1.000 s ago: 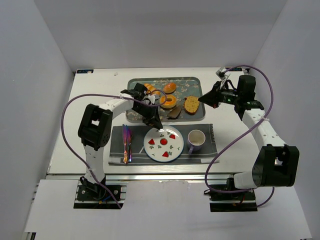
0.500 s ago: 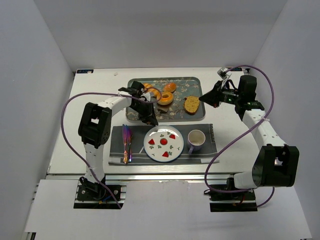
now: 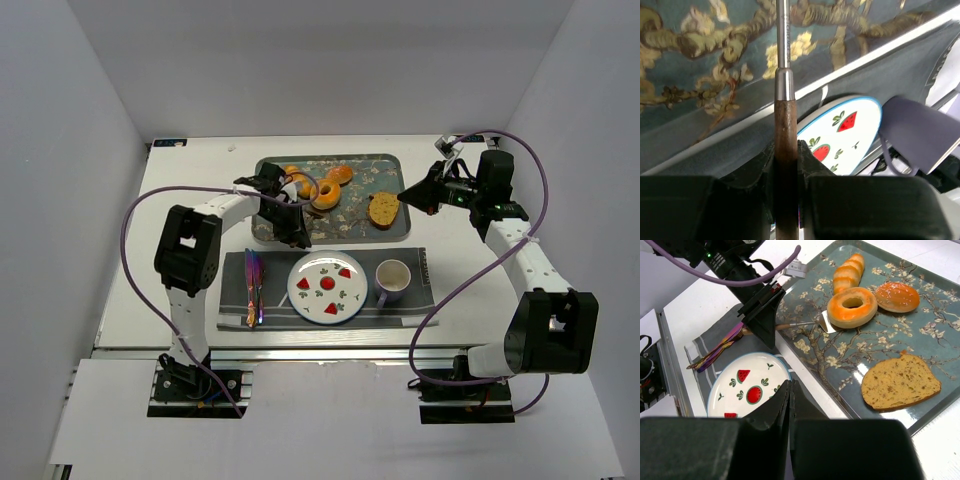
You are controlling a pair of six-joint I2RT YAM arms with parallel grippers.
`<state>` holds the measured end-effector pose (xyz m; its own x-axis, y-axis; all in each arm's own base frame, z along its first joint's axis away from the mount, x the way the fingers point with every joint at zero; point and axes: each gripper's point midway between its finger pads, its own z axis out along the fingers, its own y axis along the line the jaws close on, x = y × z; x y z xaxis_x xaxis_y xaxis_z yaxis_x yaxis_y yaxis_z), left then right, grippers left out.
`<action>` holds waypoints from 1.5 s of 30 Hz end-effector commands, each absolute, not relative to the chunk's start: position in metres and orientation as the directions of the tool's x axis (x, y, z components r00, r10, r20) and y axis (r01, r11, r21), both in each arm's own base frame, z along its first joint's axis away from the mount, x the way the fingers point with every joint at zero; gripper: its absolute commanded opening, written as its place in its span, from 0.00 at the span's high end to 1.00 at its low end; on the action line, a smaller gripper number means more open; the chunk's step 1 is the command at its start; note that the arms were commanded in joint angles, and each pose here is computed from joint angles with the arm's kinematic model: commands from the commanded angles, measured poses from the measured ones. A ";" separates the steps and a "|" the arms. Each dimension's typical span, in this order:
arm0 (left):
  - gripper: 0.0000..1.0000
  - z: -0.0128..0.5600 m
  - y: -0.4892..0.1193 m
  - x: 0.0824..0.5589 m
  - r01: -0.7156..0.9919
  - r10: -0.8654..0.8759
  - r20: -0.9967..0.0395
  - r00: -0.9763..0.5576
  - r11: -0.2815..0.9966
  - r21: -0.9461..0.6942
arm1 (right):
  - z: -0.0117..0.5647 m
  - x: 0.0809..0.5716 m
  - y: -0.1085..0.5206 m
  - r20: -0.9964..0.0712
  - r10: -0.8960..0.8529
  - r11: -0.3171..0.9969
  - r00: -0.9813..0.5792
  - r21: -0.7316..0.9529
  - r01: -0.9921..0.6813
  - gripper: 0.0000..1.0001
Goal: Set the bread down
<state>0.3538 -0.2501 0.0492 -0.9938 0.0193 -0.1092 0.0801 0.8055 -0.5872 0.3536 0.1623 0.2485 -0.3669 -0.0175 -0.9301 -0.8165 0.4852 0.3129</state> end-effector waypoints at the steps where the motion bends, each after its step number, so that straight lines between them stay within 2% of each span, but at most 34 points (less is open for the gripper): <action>1: 1.00 0.074 -0.252 0.354 0.199 0.061 -0.233 -0.970 0.752 -0.628 | 0.255 0.349 0.161 -0.945 -0.016 0.475 -0.328 0.281 -0.834 0.97; 6: 1.00 0.100 -0.257 0.343 0.267 0.071 -0.304 -0.950 0.690 -0.672 | 0.254 0.348 0.160 -0.944 -0.017 0.476 -0.328 0.281 -0.833 0.97; 8: 1.00 0.103 -0.258 0.335 0.260 0.059 -0.299 -0.952 0.672 -0.694 | 0.254 0.347 0.161 -0.944 -0.017 0.472 -0.329 0.282 -0.835 0.97; 9: 1.00 0.115 -0.259 0.335 0.284 0.050 -0.335 -0.941 0.656 -0.699 | 0.254 0.347 0.161 -0.944 -0.018 0.469 -0.330 0.283 -0.836 0.97; 13: 1.00 0.127 -0.258 0.321 0.286 0.027 -0.348 -0.937 0.629 -0.723 | 0.255 0.348 0.161 -0.944 -0.021 0.468 -0.329 0.282 -0.838 0.97; 27: 1.00 0.118 -0.238 0.210 0.291 0.104 -0.290 -0.951 0.613 -0.735 | 0.253 0.350 0.161 -0.942 -0.031 0.463 -0.334 0.283 -0.840 0.97; 32: 1.00 0.105 -0.238 0.158 0.243 0.139 -0.200 -0.970 0.598 -0.763 | 0.250 0.351 0.160 -0.942 -0.035 0.467 -0.334 0.280 -0.839 0.97; 36: 1.00 0.115 -0.240 0.130 0.188 0.147 -0.128 -0.981 0.542 -0.819 | 0.247 0.352 0.160 -0.939 -0.035 0.467 -0.341 0.286 -0.837 0.97; 38: 1.00 0.126 -0.243 0.117 0.136 0.161 -0.064 -0.985 0.493 -0.859 | 0.245 0.353 0.160 -0.936 -0.032 0.467 -0.352 0.297 -0.833 0.97; 40: 1.00 0.124 -0.240 0.104 0.067 0.182 0.029 -0.983 0.501 -0.863 | 0.245 0.354 0.161 -0.933 -0.029 0.466 -0.360 0.306 -0.830 0.97; 45: 1.00 0.134 -0.242 0.092 -0.034 0.202 0.142 -0.969 0.461 -0.887 | 0.251 0.359 0.161 -0.939 -0.024 0.466 -0.343 0.293 -0.835 0.98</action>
<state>0.1022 -0.2351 0.1118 -0.9838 0.1543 0.0916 0.0092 0.5533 -0.8330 0.3524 0.1605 0.2302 -0.4022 -0.0278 -0.9151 -0.8081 0.4805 0.3406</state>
